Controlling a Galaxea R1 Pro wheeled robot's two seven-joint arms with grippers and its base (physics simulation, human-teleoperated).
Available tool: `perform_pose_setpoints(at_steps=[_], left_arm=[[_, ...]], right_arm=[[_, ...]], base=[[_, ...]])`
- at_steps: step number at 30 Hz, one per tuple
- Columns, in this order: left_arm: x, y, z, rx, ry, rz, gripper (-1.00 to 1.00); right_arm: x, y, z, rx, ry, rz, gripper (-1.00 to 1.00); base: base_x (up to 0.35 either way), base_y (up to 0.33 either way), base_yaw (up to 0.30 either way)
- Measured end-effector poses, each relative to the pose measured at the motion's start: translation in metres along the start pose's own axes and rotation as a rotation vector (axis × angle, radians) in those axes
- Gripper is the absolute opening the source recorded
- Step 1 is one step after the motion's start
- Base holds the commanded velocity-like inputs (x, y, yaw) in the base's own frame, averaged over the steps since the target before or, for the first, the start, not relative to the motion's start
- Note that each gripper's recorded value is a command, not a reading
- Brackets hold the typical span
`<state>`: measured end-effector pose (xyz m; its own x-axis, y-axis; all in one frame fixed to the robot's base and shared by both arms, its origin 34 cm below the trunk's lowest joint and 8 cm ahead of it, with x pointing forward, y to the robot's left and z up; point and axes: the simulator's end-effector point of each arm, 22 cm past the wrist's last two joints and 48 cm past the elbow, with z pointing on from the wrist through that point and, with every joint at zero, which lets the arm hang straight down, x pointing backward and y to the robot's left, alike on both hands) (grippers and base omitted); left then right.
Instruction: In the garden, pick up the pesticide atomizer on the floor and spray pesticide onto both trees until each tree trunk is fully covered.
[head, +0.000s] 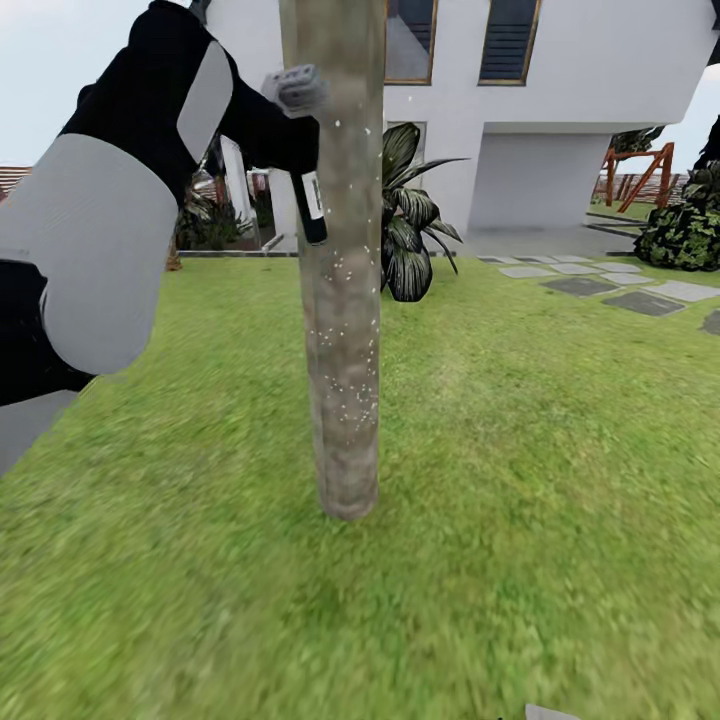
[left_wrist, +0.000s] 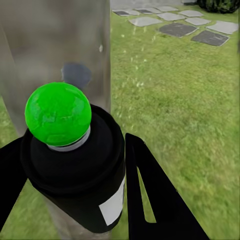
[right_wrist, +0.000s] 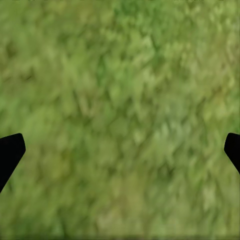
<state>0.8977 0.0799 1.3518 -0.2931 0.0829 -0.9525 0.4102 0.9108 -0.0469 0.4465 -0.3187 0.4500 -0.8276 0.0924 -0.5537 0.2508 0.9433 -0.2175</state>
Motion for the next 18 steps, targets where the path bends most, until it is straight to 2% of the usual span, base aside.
perform_pose_setpoints(at_steps=[5, 6, 8, 11, 12, 13, 14, 16, 18], left_arm=[[-0.008, 0.000, -0.005, -0.004, -0.012, 0.004, -1.00], [-0.006, 0.001, -0.004, -0.004, -0.004, 0.001, -1.00], [0.017, 0.012, 0.008, -0.017, 0.055, -0.019, -1.00], [0.030, 0.052, 0.006, -0.068, 0.083, -0.057, -1.00], [0.035, 0.081, -0.001, -0.080, 0.086, -0.113, -1.00], [0.041, 0.106, -0.005, -0.144, 0.100, -0.092, -1.00], [0.041, 0.102, -0.004, -0.114, 0.096, -0.121, -1.00], [0.043, 0.104, -0.005, -0.119, 0.100, -0.121, -1.00], [0.068, 0.098, 0.009, -0.105, 0.163, -0.137, -1.00]], right_arm=[[0.000, 0.000, 0.000, 0.000, 0.001, 0.000, 1.00], [0.000, 0.000, 0.000, 0.000, 0.001, 0.000, 1.00], [0.001, 0.000, 0.000, 0.000, 0.001, 0.000, 1.00], [0.001, 0.000, 0.000, 0.000, 0.001, -0.001, 1.00], [0.000, 0.000, 0.000, 0.000, 0.001, 0.000, 1.00], [0.000, 0.000, 0.000, 0.000, 0.001, 0.000, 1.00], [0.000, 0.000, 0.000, 0.000, 0.001, 0.000, 1.00], [0.000, 0.000, 0.000, 0.000, 0.001, 0.000, 1.00], [0.001, 0.000, 0.000, 0.000, 0.001, 0.000, 1.00]], base=[[0.000, 0.000, 0.000], [0.000, 0.000, 0.000], [0.000, 0.000, 0.000], [0.000, 0.000, 0.000], [0.000, 0.000, 0.000], [0.000, 0.000, 0.000], [0.000, 0.000, 0.000], [0.000, 0.000, 0.000], [0.000, 0.000, 0.000]])
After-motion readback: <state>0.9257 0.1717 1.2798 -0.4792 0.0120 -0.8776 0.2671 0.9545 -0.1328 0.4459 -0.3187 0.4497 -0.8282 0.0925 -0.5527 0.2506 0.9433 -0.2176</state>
